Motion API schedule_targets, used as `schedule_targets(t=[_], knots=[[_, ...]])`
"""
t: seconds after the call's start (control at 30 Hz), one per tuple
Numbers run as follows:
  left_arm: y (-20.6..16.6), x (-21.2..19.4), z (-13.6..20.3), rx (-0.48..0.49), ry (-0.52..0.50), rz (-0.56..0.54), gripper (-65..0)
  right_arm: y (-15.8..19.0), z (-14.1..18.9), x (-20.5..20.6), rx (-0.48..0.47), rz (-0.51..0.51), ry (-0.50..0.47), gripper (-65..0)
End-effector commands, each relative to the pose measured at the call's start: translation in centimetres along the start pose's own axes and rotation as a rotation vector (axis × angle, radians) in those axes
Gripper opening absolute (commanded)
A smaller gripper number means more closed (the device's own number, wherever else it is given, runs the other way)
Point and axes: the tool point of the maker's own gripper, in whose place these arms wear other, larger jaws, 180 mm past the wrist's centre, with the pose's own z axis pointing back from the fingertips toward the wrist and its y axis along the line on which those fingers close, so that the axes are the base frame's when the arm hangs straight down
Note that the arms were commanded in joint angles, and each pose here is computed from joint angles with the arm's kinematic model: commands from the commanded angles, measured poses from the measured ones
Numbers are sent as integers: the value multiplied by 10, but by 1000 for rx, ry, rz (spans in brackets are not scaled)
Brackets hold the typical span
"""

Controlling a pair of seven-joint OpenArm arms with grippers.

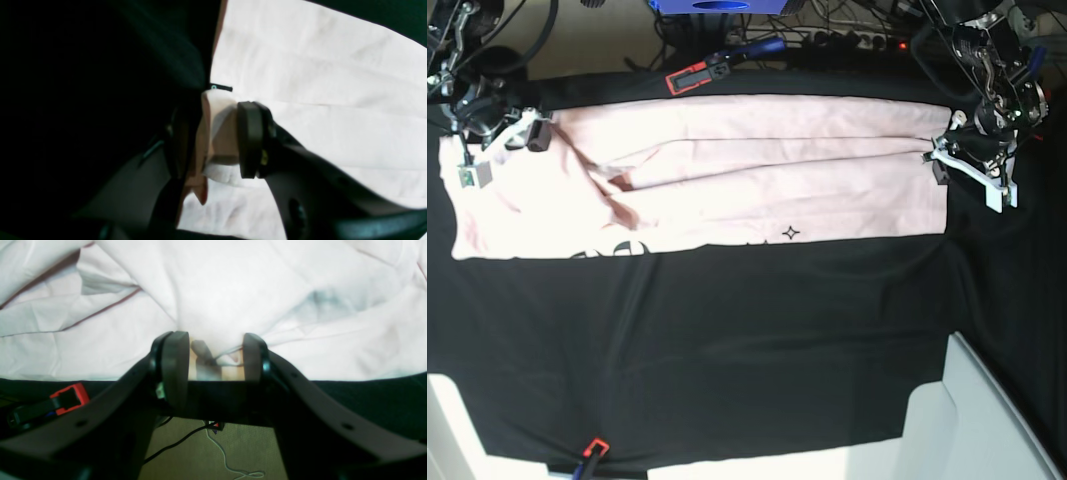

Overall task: Fold the T-shirt properly
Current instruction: 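Hold both strip ends and pull them taut with both grippers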

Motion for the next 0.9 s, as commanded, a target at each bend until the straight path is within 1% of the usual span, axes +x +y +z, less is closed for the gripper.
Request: schedule_targets(t=[0.0, 0.1, 0.13, 0.2, 0.3, 0.33, 0.37, 0.47, 0.7, 0.87], knots=[[4, 14, 3, 3, -39, -13, -401, -1, 3, 9, 2, 18, -30, -398], [4, 15, 3, 3, -41, -13, -400, -1, 3, 9, 2, 18, -30, -398], [3, 15, 3, 3, -42, -13, -386, -1, 3, 9, 2, 18, -30, -398], [4, 16, 3, 4, -42, -14, -319, -1, 3, 9, 2, 18, -30, -398], [9, 17, 4, 11, -41, -24, -175, -1, 3, 9, 2, 18, -30, -398], [9, 18, 4, 11, -43, -25, -139, -1, 3, 9, 2, 18, -30, -398], [9, 19, 4, 10, -45, -24, -124, -1, 3, 9, 3, 19, -30, -398], [9, 18, 2, 8, -41, -15, -124, -1, 3, 9, 3, 19, -30, -398], [5, -8, -23, -23, 47, 63, -123, -1, 4, 9, 2, 18, -30, -398], [-4, -8, -26, -40, 47, 69, -128, -1, 4, 9, 2, 18, -30, -398]])
